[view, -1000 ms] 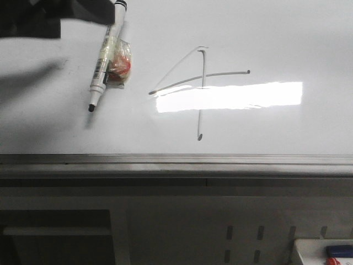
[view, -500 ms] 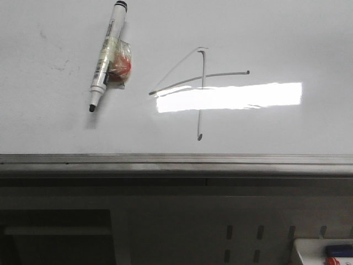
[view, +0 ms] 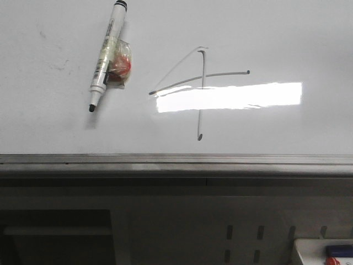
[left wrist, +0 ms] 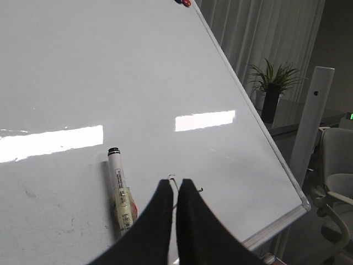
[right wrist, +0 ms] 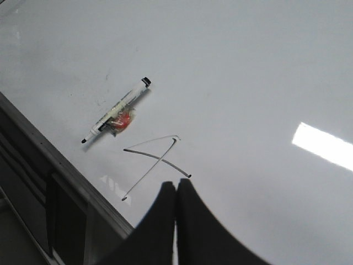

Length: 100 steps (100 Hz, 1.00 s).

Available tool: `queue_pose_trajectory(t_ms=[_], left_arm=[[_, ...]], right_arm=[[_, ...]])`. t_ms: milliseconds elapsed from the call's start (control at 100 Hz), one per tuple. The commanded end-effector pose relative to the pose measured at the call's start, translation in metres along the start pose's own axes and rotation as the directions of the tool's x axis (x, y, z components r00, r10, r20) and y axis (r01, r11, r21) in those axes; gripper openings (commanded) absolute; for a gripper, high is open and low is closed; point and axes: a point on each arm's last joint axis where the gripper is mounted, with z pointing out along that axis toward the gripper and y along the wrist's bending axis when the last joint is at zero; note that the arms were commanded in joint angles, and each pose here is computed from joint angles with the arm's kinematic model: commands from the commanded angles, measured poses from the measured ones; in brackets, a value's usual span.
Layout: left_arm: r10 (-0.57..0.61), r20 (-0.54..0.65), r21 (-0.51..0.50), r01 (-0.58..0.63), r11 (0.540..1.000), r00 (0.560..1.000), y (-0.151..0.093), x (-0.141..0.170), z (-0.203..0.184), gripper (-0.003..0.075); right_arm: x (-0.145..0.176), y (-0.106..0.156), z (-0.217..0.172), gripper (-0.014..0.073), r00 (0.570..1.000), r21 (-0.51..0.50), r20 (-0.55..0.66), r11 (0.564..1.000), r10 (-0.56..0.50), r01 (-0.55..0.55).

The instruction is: Write number 4 on whiteboard

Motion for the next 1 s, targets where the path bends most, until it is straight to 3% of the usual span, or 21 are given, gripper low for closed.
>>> queue_pose_trajectory(t_ms=[0, 290, 430, 530, 580, 670, 800, 990], left_arm=[[0.003, 0.034, -0.021, -0.003, 1.0, 0.999, 0.001, -0.009, 0.001, -0.002], [0.006, 0.035, -0.023, -0.005, 1.0, 0.999, 0.001, -0.01, 0.001, -0.002], [0.187, 0.046, -0.052, -0.184, 0.981, 0.981, 0.003, -0.009, -0.001, -0.002], [0.366, 0.023, -0.104, -0.362, 0.926, 0.93, 0.007, -0.004, -0.001, -0.002], [0.403, 0.002, -0.144, -0.398, 0.906, 0.915, 0.011, 0.001, -0.001, -0.002], [0.401, -0.025, -0.245, -0.395, 0.886, 0.916, 0.02, 0.012, -0.002, -0.002], [0.306, -0.088, -0.371, -0.316, 0.873, 0.948, 0.035, 0.039, -0.006, -0.002], [0.232, -0.146, -0.447, -0.273, 0.852, 0.962, 0.044, 0.076, -0.018, -0.002]], right_arm=[[-0.013, -0.002, -0.001, -0.0045, 0.996, 0.014, 0.087, 1.0, -0.017, 0.016], [-0.013, -0.002, -0.001, -0.0045, 0.996, 0.014, 0.087, 1.0, -0.017, 0.016], [-0.013, -0.002, -0.001, -0.0045, 0.996, 0.014, 0.087, 1.0, -0.017, 0.016], [-0.013, -0.002, -0.001, -0.0045, 0.996, 0.014, 0.087, 1.0, -0.017, 0.016], [-0.013, -0.002, -0.001, -0.0045, 0.996, 0.014, 0.087, 1.0, -0.017, 0.016], [-0.013, -0.002, -0.001, -0.0045, 0.996, 0.014, 0.087, 1.0, -0.017, 0.016], [-0.013, -0.002, -0.001, -0.0045, 0.996, 0.014, 0.087, 1.0, -0.017, 0.016], [-0.013, -0.002, -0.001, -0.0045, 0.996, 0.014, 0.087, 1.0, -0.017, 0.016]])
